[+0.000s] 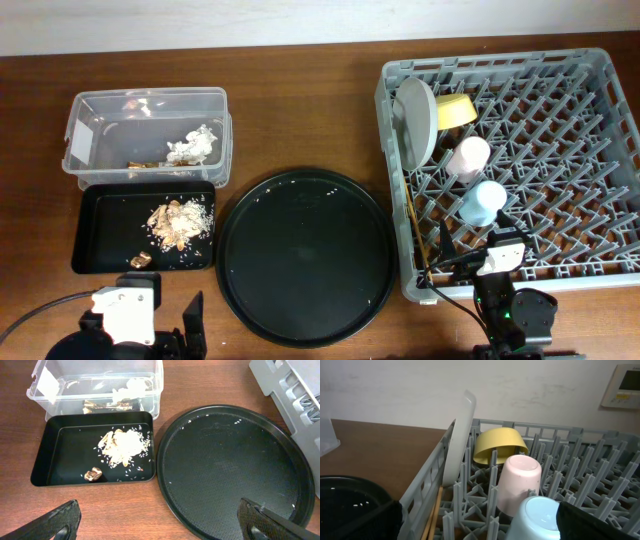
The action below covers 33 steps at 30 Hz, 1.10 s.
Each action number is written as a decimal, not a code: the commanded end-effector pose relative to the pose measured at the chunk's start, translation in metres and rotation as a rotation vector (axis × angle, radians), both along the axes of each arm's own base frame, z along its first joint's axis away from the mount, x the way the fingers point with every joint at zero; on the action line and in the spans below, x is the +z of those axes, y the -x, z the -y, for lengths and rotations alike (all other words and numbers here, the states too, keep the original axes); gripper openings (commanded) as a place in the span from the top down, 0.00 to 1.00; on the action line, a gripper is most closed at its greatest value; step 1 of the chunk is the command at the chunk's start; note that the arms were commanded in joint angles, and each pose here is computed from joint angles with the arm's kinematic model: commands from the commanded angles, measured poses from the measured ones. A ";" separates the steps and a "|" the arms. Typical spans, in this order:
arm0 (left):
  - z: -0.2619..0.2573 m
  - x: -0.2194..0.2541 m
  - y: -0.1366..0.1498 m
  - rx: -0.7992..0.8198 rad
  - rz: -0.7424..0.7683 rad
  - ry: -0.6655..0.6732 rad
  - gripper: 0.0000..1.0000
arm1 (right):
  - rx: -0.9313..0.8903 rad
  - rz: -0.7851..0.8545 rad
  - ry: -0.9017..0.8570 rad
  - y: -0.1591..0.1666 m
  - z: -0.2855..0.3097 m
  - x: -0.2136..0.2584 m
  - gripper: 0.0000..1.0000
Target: Sort waste into correct bins and load items into the dishwasher rack
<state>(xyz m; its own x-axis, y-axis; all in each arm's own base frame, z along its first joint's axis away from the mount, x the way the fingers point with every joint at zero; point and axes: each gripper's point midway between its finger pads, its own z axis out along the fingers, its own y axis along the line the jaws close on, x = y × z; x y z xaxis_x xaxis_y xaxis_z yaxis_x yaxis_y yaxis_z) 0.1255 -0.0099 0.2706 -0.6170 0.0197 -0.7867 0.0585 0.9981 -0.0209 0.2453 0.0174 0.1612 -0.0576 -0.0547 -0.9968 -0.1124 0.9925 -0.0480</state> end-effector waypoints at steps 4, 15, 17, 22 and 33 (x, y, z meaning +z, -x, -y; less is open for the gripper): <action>0.002 0.002 -0.025 -0.029 0.168 -0.023 0.01 | -0.005 -0.003 -0.004 0.000 0.000 -0.003 0.01; 0.016 -0.105 -0.102 -0.055 0.469 0.007 0.01 | -0.004 -0.003 -0.004 0.000 0.000 -0.003 0.01; 0.017 -0.105 -0.112 -0.055 0.543 0.012 0.01 | -0.004 -0.003 -0.004 0.000 0.000 -0.003 0.01; 0.020 -0.114 -0.119 -0.064 0.587 0.015 0.01 | -0.005 -0.003 -0.004 0.000 0.000 -0.003 0.01; 0.022 -0.114 -0.118 -0.075 0.588 0.019 0.01 | -0.005 -0.003 -0.004 0.000 0.000 -0.003 0.01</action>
